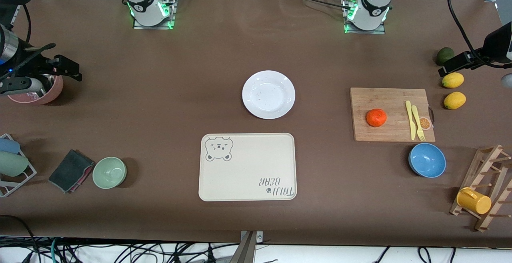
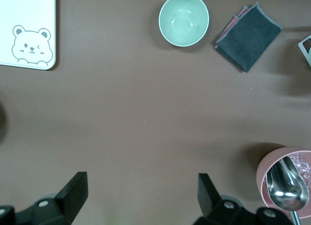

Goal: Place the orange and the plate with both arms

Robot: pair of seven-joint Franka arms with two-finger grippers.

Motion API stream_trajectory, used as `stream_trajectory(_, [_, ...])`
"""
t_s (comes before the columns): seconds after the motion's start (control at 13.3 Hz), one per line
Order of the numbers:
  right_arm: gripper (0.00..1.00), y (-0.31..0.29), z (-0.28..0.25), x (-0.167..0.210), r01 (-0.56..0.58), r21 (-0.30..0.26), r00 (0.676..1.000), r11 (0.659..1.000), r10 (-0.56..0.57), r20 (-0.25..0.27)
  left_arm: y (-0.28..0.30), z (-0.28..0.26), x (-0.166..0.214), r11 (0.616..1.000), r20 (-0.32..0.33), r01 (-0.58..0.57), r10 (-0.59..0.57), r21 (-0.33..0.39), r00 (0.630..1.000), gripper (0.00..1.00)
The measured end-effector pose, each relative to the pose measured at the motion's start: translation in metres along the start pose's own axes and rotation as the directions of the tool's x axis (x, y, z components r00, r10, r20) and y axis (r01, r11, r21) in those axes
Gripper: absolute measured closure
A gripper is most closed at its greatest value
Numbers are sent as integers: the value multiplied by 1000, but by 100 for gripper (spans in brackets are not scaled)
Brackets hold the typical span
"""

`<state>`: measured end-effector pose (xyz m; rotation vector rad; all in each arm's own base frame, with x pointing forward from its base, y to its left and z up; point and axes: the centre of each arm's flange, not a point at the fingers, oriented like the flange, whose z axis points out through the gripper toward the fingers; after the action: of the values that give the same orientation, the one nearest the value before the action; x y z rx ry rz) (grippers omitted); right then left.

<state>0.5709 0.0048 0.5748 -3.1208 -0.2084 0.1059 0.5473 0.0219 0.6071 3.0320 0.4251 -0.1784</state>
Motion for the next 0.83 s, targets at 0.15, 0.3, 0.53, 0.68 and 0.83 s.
stream_trajectory(0.15, [0, 0, 0, 0, -1, 0, 1000, 1000, 1, -1, 0, 1, 1, 1000, 3, 0, 0, 0, 1000, 0])
stream_trajectory(0.3, [0, 0, 0, 0, -1, 0, 1000, 1000, 1, -1, 0, 4, 3, 1000, 8, 1, -1, 1, 1000, 0])
stream_trajectory(0.53, [0, 0, 0, 0, -1, 0, 1000, 1000, 1, -1, 0, 5, 4, 1000, 10, 1, -1, 1, 1000, 0])
stream_trajectory(0.68, [0, 0, 0, 0, -1, 0, 1000, 1000, 1, -1, 0, 5, 4, 1000, 10, 1, -1, 1, 1000, 0])
stream_trajectory(0.83, [0, 0, 0, 0, -1, 0, 1000, 1000, 1, -1, -2, 5, 4, 1000, 10, 4, -4, 1, 1000, 0])
